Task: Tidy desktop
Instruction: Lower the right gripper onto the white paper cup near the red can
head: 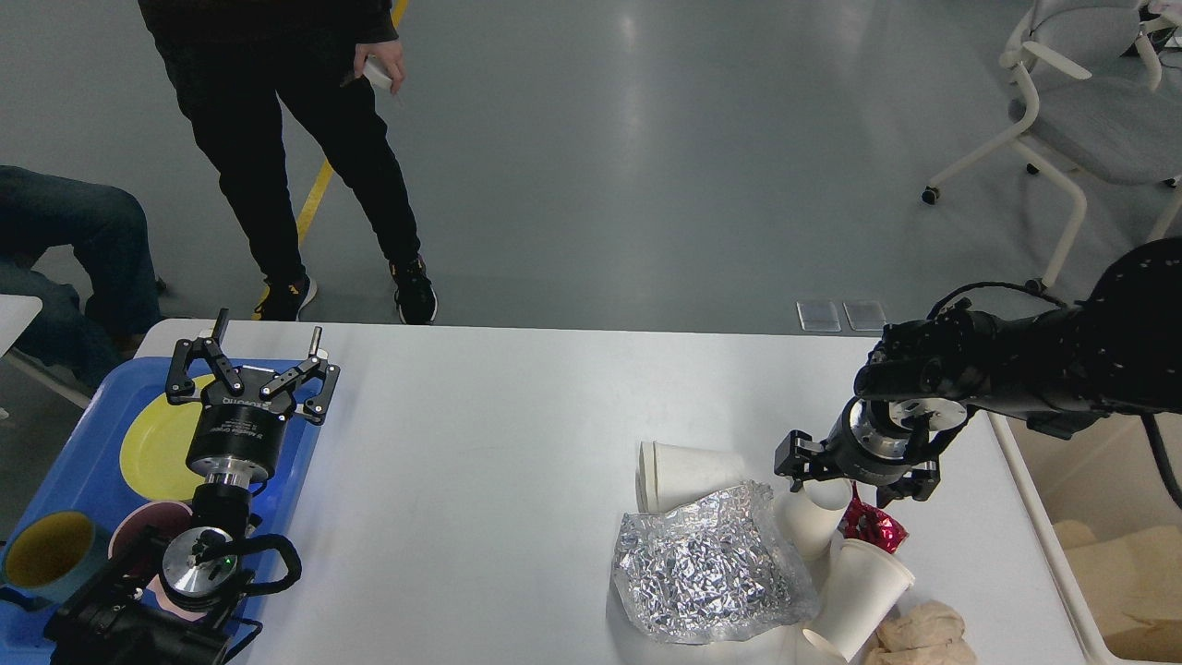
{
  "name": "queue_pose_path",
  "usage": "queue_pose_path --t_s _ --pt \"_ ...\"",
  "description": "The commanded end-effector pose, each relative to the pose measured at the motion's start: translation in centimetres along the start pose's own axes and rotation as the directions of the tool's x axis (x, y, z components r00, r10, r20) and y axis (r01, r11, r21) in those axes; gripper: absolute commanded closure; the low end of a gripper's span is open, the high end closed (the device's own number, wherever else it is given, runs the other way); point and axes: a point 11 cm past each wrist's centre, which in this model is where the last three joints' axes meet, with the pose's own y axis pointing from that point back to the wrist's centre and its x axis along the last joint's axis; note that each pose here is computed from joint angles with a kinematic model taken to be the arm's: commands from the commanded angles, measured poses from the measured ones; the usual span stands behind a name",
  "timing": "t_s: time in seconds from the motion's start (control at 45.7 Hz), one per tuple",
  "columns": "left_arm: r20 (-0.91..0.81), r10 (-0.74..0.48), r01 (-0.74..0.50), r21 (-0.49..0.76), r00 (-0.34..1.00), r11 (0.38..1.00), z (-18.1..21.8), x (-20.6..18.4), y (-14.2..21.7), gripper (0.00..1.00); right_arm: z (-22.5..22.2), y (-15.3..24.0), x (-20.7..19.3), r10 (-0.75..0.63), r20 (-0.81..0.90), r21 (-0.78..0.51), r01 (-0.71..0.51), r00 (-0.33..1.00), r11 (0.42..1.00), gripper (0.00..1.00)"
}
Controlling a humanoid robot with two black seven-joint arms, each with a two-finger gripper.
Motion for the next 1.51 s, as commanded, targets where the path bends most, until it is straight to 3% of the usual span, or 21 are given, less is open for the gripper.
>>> queue_pose_path --t_s 0.0,0.066,0.394,0.46,0.591,0.744,0.81,0.942,1.095,1.204,1.489 --pt "0.0 0.0 0.0 0.0 1.0 1.0 0.0 0.0 0.0 0.04 -0.4 -0.3 -0.2 -0.004 0.01 0.016 0.004 1.0 1.0 0.03" --pt "0.0 0.0 0.0 0.0 1.0 1.0 0.0 0.0 0.0 0.04 -0.6 -0.6 -0.5 -0.015 0.023 0.028 0.014 1.0 0.999 0.11" --pt "0.0 0.0 0.0 0.0 1.0 1.0 0.0 0.0 0.0 0.04 -0.8 -0.6 -0.6 -0.026 0.065 0.047 0.023 0.998 0.999 0.77" --pt "0.0 0.0 0.0 0.0 1.0 1.0 0.0 0.0 0.0 0.04 -0.8 -0.5 -0.6 -0.027 0.07 0.05 0.023 0.997 0.998 0.84" --pt "0.0 0.0 0.0 0.0 1.0 1.0 0.0 0.0 0.0 0.04 -0.6 -0.4 -0.6 -0.031 0.079 0.051 0.027 0.996 0.998 0.91" --pt "0.0 0.0 0.0 0.0 1.0 1.0 0.0 0.0 0.0 0.04 -0.7 0.0 -0.3 -0.026 0.08 0.054 0.022 0.996 0.998 0.92" --pt "0.0 0.0 0.0 0.0 1.0 1.0 0.0 0.0 0.0 0.04 -0.7 0.3 -0.3 -0.034 0.073 0.054 0.03 0.997 0.998 1.0" --pt "0.0 0.0 0.0 0.0 1.0 1.0 0.0 0.0 0.0 0.04 -0.7 0.6 -0.9 -0.081 0.061 0.059 0.077 0.995 0.995 1.0" --pt "0.0 0.0 0.0 0.0 1.0 1.0 0.0 0.0 0.0 0.04 -0.6 2.0 0.2 -0.054 0.073 0.068 0.049 0.996 0.996 1.0" --pt "0.0 0.0 0.0 0.0 1.0 1.0 0.0 0.0 0.0 0.04 -0.1 5.0 1.9 -0.024 0.109 0.088 0.014 0.994 0.996 1.0" --pt "0.0 0.0 0.0 0.0 1.0 1.0 0.0 0.0 0.0 0.04 -0.7 15.9 2.4 -0.085 0.012 0.114 0.083 0.996 0.99 1.0"
